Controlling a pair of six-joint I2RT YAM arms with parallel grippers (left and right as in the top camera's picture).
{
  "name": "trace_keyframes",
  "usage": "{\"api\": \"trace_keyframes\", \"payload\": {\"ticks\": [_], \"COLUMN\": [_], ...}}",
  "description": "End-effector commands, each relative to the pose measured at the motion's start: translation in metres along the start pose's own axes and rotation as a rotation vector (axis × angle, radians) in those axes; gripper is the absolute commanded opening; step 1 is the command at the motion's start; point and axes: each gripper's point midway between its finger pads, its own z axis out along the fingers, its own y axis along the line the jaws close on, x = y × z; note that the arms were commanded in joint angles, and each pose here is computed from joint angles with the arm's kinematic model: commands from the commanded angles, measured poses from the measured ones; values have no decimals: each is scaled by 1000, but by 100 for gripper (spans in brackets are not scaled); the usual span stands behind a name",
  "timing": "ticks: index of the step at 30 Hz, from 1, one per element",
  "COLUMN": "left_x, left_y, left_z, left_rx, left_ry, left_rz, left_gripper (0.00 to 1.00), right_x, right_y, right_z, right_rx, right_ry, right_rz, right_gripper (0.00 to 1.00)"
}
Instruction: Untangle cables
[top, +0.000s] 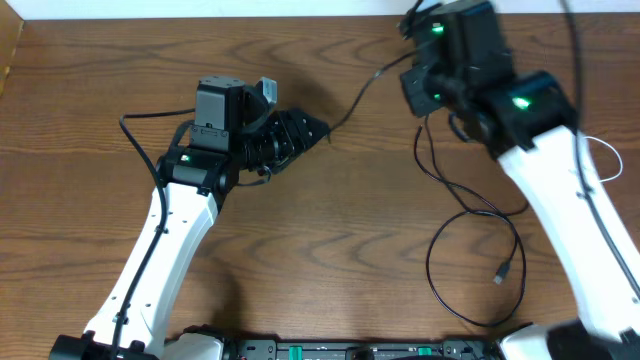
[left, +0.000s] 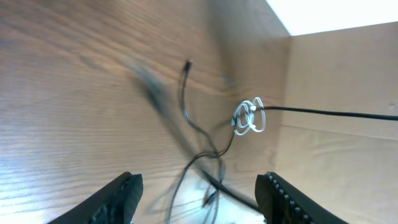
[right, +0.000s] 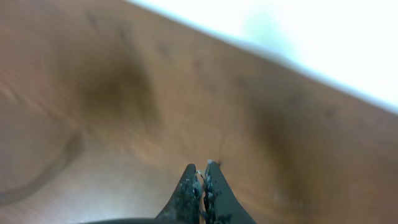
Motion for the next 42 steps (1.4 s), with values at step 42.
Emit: {"api": "trace_keyframes", "payload": {"ticks": [42], "left_x": [36], "left_y": [102], "left_z": [-30], "left_rx": [-513], "left_ry": [59], "left_rz": [-39], "left_gripper": [63], "right_x": [174], "right_y": [-378], "right_z": [-84], "right_rx": [987], "right_ry": [112], "right_rz": [896], "right_gripper": [1]}}
